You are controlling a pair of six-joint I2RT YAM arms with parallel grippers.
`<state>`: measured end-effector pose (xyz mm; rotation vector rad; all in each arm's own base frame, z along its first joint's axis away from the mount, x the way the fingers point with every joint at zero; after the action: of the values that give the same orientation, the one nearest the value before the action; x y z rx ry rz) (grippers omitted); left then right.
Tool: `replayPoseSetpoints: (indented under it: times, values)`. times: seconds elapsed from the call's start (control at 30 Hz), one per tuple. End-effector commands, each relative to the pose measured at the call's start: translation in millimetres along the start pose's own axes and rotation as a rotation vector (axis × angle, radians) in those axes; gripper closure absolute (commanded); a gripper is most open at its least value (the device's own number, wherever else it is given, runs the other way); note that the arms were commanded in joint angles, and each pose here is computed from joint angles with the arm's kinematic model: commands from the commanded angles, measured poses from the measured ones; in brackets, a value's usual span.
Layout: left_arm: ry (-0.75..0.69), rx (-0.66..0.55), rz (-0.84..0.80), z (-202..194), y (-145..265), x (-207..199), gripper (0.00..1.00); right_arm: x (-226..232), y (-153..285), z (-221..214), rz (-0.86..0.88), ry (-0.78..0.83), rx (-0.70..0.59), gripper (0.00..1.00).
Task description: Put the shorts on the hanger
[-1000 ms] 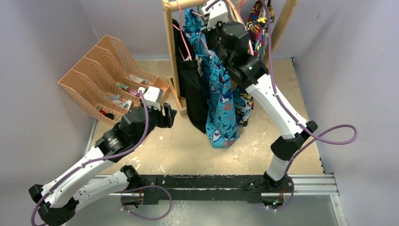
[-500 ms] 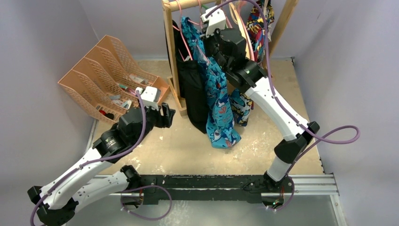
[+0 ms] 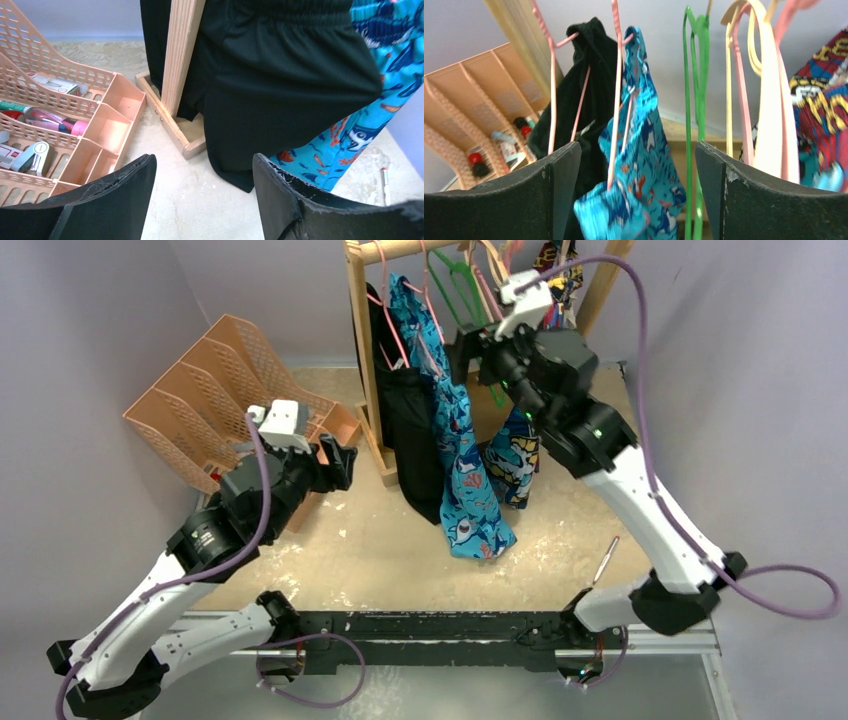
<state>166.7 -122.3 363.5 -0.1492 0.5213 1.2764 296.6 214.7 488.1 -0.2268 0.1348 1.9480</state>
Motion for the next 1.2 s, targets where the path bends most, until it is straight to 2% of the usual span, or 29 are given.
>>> replayPoseSetpoints:
  times: [0.0,0.03,0.07,0.27,0.5,0.77,1.17]
  values:
    - [0.096,-0.055,-0.006,29,10,-11,0.29,-13,56,14,0.048,-0.134,-0.055,0.11]
    - [0.107,-0.055,-0.01,31,11,-13,0.29,-14,68,13,0.061,-0.145,-0.054,0.03]
    - [0.123,-0.062,-0.014,34,12,-14,0.29,-15,77,10,0.073,-0.154,-0.047,0.01]
    - [0.221,-0.112,-0.011,47,23,-14,0.29,-20,135,-10,0.151,-0.201,-0.004,0.01]
    - [0.263,-0.131,-0.121,64,43,-23,0.28,-23,188,-20,0.225,-0.319,-0.034,0.01]
    - [0.31,-0.124,-0.162,51,47,-18,0.28,-18,204,-55,0.197,-0.453,0.021,0.01]
    - [0.275,-0.062,-0.096,16,35,-1,0.28,-11,207,-82,0.187,-0.505,0.068,0.01]
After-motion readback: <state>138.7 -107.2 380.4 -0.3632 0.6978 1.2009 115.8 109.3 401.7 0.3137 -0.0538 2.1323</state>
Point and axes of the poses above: each gripper's point midway between its finger pads, its own y axis back along the fingers, its own x axis along the line the jaws close on, z = x × y, the point moved 7 cm from there along y, back along the fingers, and after that the axes turned 14 degrees about y, right-handed, at the moved point
